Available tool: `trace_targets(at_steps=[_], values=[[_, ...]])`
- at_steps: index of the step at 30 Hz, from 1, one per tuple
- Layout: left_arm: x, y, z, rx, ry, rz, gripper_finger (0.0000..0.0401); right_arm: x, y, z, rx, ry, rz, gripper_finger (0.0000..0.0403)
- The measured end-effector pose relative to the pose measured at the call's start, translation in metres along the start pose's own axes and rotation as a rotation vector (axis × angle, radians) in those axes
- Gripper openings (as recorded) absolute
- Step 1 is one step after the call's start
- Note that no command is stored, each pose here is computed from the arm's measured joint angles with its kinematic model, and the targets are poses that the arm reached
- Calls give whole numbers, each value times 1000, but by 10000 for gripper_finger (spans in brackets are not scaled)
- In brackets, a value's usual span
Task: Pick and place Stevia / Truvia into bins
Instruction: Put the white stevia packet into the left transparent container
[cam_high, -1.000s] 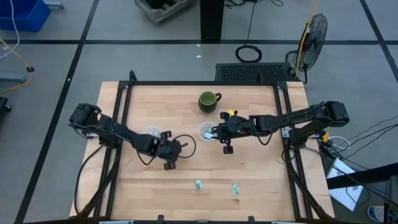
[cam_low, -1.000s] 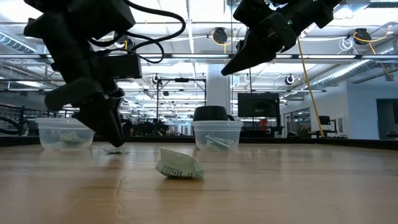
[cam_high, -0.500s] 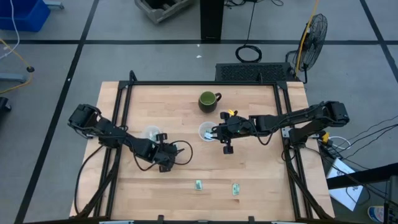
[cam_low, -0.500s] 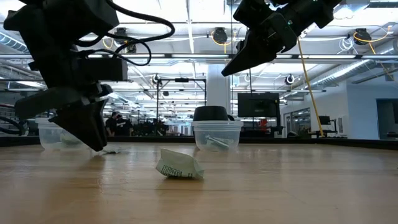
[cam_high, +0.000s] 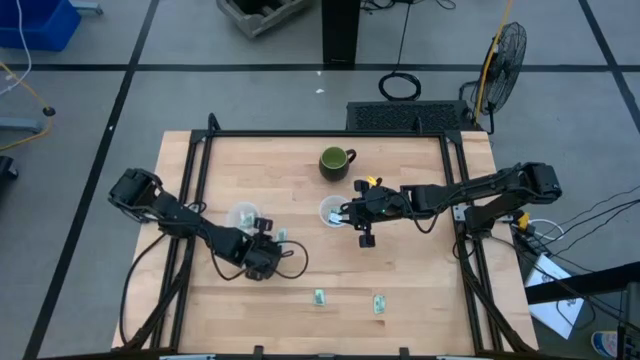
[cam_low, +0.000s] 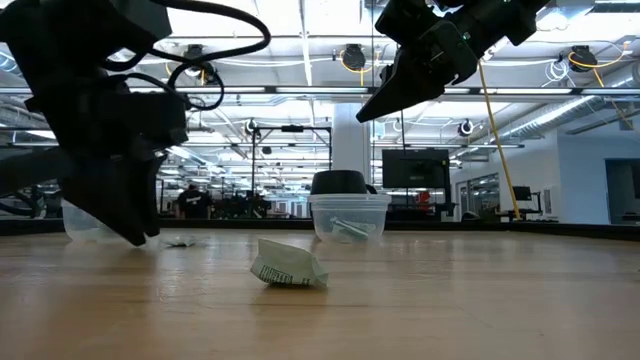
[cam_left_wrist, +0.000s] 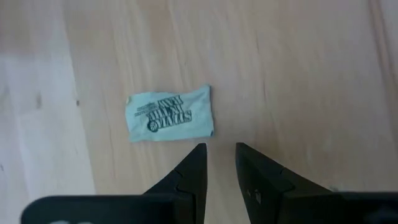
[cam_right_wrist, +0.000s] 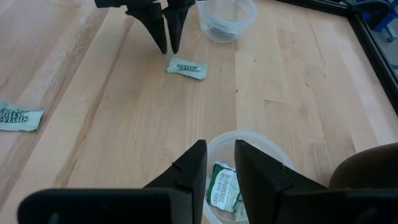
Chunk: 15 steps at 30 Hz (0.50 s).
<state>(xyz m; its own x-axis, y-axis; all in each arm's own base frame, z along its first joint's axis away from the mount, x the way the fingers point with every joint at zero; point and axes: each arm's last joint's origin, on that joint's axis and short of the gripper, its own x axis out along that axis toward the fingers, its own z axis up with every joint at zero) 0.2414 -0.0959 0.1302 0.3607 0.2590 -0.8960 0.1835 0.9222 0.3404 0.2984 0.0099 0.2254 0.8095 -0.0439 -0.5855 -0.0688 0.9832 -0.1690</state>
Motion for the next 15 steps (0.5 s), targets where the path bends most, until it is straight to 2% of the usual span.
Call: trace_targets(at_steps=[8, 15], values=[[0, 2, 0, 21, -5, 63, 90, 0, 0, 0, 0, 0, 0, 75], [0, 0, 0, 38, -3, 10, 90, 0, 0, 0, -1, 0, 0, 75]])
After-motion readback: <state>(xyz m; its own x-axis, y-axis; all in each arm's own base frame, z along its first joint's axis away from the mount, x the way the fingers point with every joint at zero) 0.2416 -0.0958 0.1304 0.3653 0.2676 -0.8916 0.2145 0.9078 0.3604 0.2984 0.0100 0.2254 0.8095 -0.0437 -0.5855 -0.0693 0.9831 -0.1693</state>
